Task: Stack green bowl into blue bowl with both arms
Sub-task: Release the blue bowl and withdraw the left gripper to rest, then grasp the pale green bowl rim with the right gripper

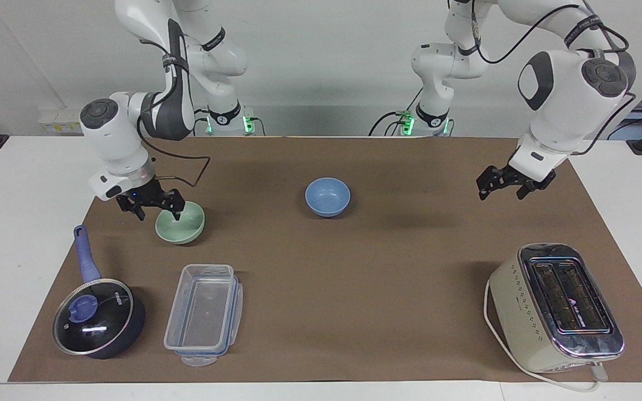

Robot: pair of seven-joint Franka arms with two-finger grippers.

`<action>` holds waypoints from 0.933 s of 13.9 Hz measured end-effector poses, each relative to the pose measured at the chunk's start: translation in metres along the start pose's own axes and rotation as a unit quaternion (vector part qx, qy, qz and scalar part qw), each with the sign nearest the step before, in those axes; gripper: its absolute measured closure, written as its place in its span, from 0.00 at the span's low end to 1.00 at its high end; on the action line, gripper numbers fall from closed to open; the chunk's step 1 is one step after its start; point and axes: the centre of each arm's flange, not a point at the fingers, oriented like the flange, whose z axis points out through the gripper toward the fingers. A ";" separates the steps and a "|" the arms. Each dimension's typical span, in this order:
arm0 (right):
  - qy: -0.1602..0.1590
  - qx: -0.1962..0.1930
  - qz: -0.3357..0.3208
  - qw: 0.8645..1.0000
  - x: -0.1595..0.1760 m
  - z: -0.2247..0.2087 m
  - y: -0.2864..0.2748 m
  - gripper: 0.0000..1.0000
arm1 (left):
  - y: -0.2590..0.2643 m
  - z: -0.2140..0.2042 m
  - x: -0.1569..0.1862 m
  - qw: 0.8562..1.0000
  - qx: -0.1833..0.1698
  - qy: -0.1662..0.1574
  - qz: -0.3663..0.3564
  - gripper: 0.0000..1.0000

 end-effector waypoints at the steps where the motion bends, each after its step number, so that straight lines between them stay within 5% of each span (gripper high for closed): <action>1: -0.004 0.001 -0.004 1.000 -0.002 0.008 0.005 0.00 | 0.001 -0.012 -0.006 1.000 0.003 -0.003 0.003 0.00; 10: -0.033 0.009 -0.047 0.998 -0.014 0.046 0.016 0.08 | -0.004 -0.029 -0.023 0.999 0.002 -0.005 0.034 0.00; 13: -0.035 0.010 -0.056 0.998 -0.016 0.049 0.019 0.23 | -0.005 -0.029 -0.023 0.999 0.002 -0.005 0.034 0.00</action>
